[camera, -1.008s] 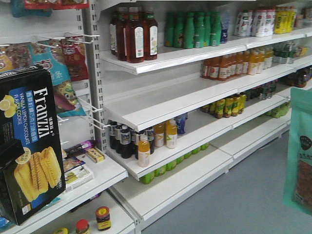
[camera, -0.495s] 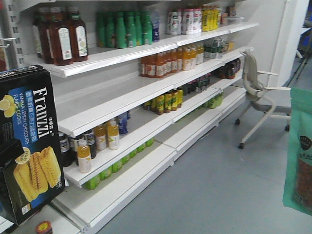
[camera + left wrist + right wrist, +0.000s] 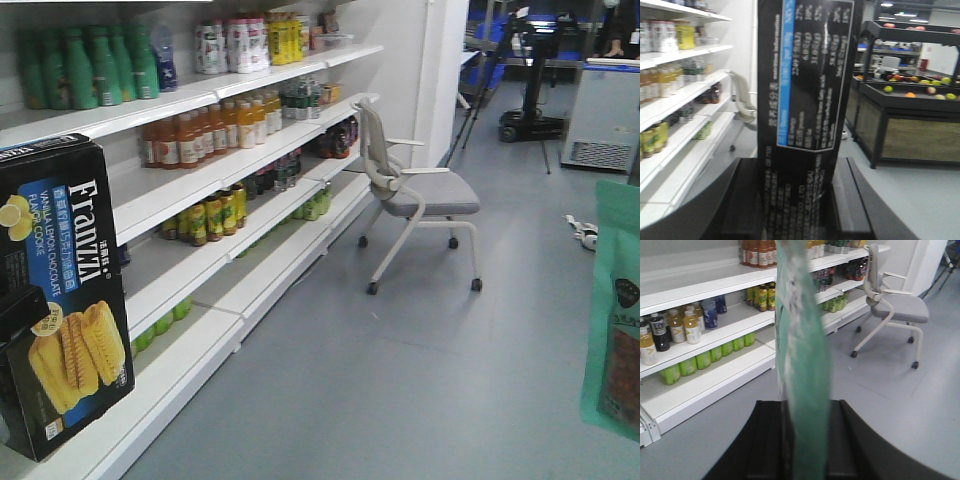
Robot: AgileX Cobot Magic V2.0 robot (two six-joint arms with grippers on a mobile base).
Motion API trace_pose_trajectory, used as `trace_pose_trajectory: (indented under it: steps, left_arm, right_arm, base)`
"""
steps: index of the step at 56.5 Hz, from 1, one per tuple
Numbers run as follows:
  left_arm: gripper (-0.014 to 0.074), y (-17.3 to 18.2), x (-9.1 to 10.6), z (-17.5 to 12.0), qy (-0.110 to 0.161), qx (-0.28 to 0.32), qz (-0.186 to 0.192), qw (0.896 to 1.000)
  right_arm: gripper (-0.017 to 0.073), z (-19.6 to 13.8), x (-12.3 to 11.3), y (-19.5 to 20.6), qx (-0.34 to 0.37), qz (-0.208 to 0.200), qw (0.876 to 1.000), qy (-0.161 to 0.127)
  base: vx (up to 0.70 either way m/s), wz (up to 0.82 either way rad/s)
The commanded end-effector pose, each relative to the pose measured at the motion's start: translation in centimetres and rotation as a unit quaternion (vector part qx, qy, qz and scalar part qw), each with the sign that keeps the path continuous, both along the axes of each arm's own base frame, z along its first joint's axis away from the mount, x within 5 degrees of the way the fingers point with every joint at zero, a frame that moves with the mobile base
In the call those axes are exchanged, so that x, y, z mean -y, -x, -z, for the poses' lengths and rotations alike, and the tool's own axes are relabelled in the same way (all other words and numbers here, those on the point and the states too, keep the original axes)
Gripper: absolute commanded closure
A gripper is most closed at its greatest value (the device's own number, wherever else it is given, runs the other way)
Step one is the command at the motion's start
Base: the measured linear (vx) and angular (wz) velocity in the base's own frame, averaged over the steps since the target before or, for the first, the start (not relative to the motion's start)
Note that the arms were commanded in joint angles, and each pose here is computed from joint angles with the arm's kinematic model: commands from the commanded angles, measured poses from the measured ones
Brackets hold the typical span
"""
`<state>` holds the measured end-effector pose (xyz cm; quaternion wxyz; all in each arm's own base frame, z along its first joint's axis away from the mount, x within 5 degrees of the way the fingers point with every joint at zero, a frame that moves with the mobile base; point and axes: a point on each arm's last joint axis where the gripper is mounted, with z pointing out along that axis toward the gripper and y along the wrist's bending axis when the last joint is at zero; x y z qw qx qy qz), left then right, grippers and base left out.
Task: Pick snacks and fruit into basket
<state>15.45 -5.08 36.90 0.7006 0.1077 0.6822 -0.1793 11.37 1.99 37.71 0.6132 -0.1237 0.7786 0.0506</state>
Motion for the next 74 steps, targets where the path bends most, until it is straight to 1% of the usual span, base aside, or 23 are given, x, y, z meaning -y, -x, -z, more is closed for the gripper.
trace_pose_trajectory:
  steps: [1,26,74]
  left_arm:
    - [0.0591,0.38,0.15,-1.34,0.018,0.019,0.013,1.0]
    - [0.0591,0.38,0.15,-1.34,0.018,0.019,0.013,1.0]
    - [0.0591,0.38,0.15,-1.34,0.018,0.019,0.013,1.0]
  right_arm:
    - [0.0568,-1.68,0.3,0.05,0.053,0.02,0.998,-0.012]
    - [0.0568,-1.68,0.3,0.05,0.053,0.02,0.998,-0.012]
    - [0.0568,-1.67,0.3,0.05,0.053,0.02,0.998,-0.012]
  base:
    - [0.13,-0.5]
    - [0.14,-0.56]
    - [0.18,-0.66]
